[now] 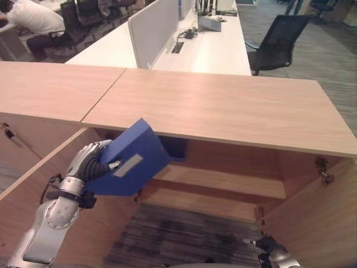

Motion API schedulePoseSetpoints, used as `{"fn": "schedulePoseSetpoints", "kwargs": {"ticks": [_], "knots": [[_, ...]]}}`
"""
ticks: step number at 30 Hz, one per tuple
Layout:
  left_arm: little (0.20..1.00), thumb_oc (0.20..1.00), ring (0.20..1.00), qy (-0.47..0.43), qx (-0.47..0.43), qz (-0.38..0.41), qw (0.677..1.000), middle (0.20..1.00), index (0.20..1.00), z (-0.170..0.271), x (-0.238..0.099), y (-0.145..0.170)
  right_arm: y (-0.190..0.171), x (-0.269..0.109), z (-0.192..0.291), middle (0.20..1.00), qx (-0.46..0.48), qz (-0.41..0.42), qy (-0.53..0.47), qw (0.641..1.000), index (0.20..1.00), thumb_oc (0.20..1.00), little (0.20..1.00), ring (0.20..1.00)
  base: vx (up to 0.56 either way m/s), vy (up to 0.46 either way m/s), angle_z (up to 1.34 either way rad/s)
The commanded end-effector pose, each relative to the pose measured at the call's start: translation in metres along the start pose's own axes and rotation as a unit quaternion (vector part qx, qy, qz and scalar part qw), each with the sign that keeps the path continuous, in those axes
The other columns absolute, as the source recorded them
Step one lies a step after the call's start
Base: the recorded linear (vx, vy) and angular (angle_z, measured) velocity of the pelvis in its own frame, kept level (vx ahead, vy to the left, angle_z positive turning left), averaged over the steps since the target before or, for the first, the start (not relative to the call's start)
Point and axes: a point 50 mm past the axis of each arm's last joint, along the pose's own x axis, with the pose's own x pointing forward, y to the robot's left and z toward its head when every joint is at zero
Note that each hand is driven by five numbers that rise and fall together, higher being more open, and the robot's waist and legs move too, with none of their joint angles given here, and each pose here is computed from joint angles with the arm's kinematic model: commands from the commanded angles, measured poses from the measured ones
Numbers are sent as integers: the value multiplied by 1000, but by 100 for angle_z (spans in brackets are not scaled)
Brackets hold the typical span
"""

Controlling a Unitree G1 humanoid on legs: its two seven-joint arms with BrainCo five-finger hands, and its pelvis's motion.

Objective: Put the empty folder in the office cabinet

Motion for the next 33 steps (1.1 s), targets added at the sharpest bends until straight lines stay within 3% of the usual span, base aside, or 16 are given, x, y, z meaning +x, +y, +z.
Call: {"fn": "schedulePoseSetpoints", "kwargs": {"ticks": [1, 4, 10, 19, 33], "knots": [[200, 200, 200, -107, 66, 56, 990, 200, 200, 33, 3, 28, -7, 3, 48, 1000, -28, -18, -102, 994, 1000, 1000, 1000, 1000, -5, 5, -5], [200, 200, 200, -139, 63, 28, 988, 200, 200, 43, 4, 20, -20, -16, 103, 1000, -9, -16, -242, 970, 1000, 1000, 1000, 1000, -17, 5, -4], [200, 200, 200, -159, 44, 11, 986, 200, 200, 50, 7, 14, -30, -38, 137, 1000, -15, -7, -339, 941, 1000, 1000, 1000, 1000, 0, 0, 0], [200, 200, 200, -214, 32, 9, 976, 200, 200, 71, 12, 18, -11, -51, 168, 1000, -47, 45, -398, 915, 1000, 1000, 1000, 1000, 0, 0, 0], [200, 200, 200, -230, 32, 10, 973, 200, 200, 78, 10, 20, 16, -82, 190, 1000, -82, 130, -474, 867, 1000, 1000, 1000, 1000, 0, 0, 0]]}}
